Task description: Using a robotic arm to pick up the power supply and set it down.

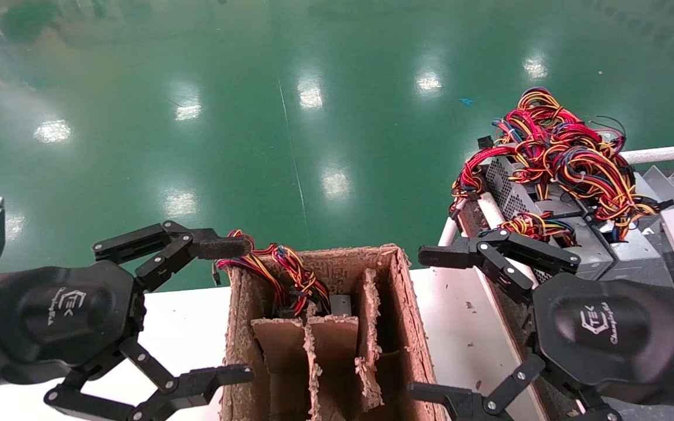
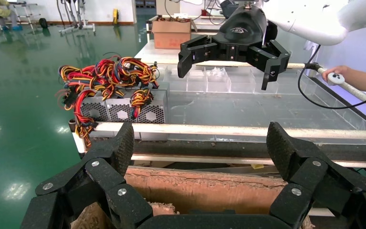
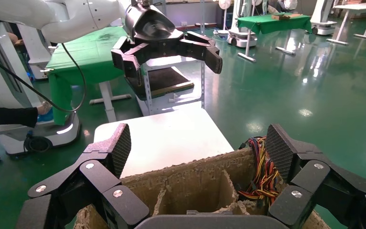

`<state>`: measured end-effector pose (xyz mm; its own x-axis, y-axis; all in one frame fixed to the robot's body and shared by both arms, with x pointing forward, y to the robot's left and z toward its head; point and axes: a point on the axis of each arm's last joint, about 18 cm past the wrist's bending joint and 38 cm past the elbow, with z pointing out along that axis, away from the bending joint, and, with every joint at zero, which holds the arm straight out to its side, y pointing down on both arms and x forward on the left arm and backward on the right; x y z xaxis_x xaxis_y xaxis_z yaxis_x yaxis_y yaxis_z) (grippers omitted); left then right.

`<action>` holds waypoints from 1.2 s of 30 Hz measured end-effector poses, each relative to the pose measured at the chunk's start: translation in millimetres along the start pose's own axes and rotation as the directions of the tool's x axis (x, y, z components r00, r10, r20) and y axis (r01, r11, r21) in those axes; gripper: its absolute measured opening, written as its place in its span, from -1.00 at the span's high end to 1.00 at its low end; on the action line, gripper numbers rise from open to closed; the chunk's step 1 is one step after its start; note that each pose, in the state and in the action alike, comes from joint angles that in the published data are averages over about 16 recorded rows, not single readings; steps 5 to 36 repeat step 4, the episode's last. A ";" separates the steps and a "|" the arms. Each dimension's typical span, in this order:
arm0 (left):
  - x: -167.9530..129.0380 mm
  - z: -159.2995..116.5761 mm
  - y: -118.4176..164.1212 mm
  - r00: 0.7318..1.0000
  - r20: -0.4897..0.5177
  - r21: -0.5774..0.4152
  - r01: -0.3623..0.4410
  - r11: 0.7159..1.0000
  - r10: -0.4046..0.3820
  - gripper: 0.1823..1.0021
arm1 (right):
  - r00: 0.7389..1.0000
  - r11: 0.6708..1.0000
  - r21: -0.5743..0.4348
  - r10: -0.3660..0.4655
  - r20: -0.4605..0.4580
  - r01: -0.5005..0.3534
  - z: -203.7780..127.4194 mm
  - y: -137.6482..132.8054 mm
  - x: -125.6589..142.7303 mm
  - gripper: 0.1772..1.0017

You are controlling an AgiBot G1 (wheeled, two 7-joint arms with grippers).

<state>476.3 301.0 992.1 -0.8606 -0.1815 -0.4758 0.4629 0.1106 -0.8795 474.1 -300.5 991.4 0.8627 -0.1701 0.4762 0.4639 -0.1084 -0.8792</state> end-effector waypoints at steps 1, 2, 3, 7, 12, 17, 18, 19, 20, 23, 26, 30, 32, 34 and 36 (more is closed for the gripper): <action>0.0 0.0 0.0 1.000 0.000 0.000 0.000 1.000 0.000 -1.00 | 1.000 1.000 0.000 0.000 0.000 0.000 -0.1 0.0 0.1 -1.00; 0.0 0.0 0.0 1.000 0.000 0.000 0.000 1.000 0.000 -1.00 | 1.000 1.000 0.000 0.000 -0.001 0.000 -0.1 0.0 0.2 -1.00; 0.0 0.0 0.0 1.000 0.000 0.000 0.000 1.000 0.000 -1.00 | 1.000 1.000 -0.001 0.000 -0.001 0.000 -0.2 0.1 0.2 -1.00; 0.0 0.0 0.0 1.000 0.000 0.000 0.000 1.000 0.000 -1.00 | 1.000 1.000 -0.001 0.000 -0.002 0.000 -0.3 0.1 0.3 -1.00; 0.0 0.0 0.0 1.000 0.000 0.000 0.000 1.000 0.000 -1.00 | 1.000 1.000 -0.001 0.000 -0.002 0.000 -0.3 0.1 0.3 -1.00; 0.0 0.0 0.0 1.000 0.000 0.000 0.000 1.000 0.000 -1.00 | 1.000 1.000 -0.001 0.000 -0.002 0.000 -0.3 0.1 0.3 -1.00; 0.0 0.0 0.0 1.000 0.000 0.000 0.000 1.000 0.000 -1.00 | 1.000 1.000 -0.001 0.000 -0.002 0.000 -0.3 0.1 0.3 -1.00; 0.0 0.0 0.0 1.000 0.000 0.000 0.000 1.000 0.000 -1.00 | 1.000 1.000 -0.001 0.000 -0.002 0.000 -0.3 0.1 0.3 -1.00; 0.0 0.0 0.0 1.000 0.000 0.000 0.000 1.000 0.000 -1.00 | 1.000 1.000 -0.001 0.000 -0.002 0.000 -0.3 0.1 0.3 -1.00; 0.0 0.0 0.0 1.000 0.000 0.000 0.000 1.000 0.000 -1.00 | 1.000 1.000 -0.001 0.000 -0.002 0.000 -0.3 0.1 0.3 -1.00; 0.0 0.0 0.0 1.000 0.000 0.000 0.000 1.000 0.000 -1.00 | 1.000 1.000 -0.001 0.000 -0.002 0.000 -0.3 0.1 0.3 -1.00; 0.0 0.0 0.0 1.000 0.000 0.000 0.000 1.000 0.000 -1.00 | 1.000 1.000 -0.001 0.000 -0.002 0.000 -0.3 0.1 0.3 -1.00; 0.0 0.0 0.0 1.000 0.000 0.000 0.000 1.000 0.000 -1.00 | 1.000 1.000 -0.001 0.000 -0.002 0.000 -0.3 0.1 0.3 -1.00; 0.0 0.0 0.0 1.000 0.000 0.000 0.000 1.000 0.000 -1.00 | 1.000 1.000 -0.001 0.000 -0.002 0.000 -0.3 0.1 0.3 -1.00; 0.0 0.0 0.0 1.000 0.000 0.000 0.000 1.000 0.000 -1.00 | 1.000 1.000 -0.001 0.000 -0.002 0.000 -0.3 0.1 0.3 -1.00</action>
